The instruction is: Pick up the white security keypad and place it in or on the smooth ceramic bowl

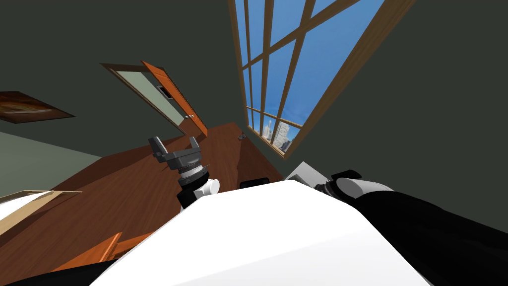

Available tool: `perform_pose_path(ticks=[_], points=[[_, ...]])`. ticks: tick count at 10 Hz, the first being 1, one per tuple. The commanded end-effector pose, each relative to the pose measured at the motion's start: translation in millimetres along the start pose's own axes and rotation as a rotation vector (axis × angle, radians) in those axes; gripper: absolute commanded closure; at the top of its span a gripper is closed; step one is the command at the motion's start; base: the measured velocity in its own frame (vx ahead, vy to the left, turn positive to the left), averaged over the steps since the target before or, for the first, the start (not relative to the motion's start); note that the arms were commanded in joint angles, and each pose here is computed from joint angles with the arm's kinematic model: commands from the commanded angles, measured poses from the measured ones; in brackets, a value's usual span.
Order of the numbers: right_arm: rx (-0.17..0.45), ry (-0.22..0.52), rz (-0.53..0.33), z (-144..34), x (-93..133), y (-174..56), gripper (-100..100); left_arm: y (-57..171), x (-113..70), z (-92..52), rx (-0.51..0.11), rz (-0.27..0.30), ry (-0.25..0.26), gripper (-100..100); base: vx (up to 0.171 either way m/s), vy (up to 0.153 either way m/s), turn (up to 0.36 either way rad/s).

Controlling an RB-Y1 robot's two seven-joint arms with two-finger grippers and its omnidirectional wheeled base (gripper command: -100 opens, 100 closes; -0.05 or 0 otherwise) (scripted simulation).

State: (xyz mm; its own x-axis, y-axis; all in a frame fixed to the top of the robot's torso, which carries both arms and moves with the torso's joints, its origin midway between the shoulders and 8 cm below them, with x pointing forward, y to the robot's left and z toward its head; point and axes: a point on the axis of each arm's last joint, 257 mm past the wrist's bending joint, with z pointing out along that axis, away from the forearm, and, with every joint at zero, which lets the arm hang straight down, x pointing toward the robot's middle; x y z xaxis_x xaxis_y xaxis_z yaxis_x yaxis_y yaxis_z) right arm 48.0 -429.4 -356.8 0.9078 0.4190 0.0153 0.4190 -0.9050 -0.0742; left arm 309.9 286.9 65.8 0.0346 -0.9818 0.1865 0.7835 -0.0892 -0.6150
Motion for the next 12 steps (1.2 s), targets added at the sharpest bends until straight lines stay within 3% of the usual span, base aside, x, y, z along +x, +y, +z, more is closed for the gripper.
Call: perform_pose_path(ticks=[1,3,4,5,9,10,11,12], points=[[-0.001,0.001,0.003,8.2,-2.1,3.3,-100,0.0,0.0,0.0,0.0,0.0,0.0,0,-0.006,0.02,0.027],[-0.002,0.001,0.006,17.7,-4.2,6.4,-100,0.0,0.0,0.0,0.0,0.0,0.0,0,-0.012,0.024,0.018],[-0.001,0.001,0.006,14.4,-2.6,4.8,-100,0.0,0.0,0.0,0.0,0.0,0.0,0,-0.004,0.01,0.001],[-0.002,0.002,0.005,14.9,-2.5,5.1,100,0.0,0.0,0.0,0.0,0.0,0.0,0,0.0,0.0,0.0],[-0.002,0.002,0.006,14.8,-2.6,5.3,100,0.0,0.0,0.0,0.0,0.0,0.0,0,0.0,0.0,0.0],[-0.002,0.002,0.006,14.8,-2.6,5.3,0,0.0,0.0,0.0,0.0,0.0,0.0,0,0.0,0.0,0.0],[-0.001,0.001,0.002,5.8,-1.6,2.4,100,0.0,0.0,0.0,0.0,0.0,0.0,0,0.008,-0.016,-0.032],[-0.001,0.001,0.0,1.1,-0.7,0.6,100,0.0,0.0,0.0,0.0,0.0,0.0,0,0.013,-0.026,-0.025]])
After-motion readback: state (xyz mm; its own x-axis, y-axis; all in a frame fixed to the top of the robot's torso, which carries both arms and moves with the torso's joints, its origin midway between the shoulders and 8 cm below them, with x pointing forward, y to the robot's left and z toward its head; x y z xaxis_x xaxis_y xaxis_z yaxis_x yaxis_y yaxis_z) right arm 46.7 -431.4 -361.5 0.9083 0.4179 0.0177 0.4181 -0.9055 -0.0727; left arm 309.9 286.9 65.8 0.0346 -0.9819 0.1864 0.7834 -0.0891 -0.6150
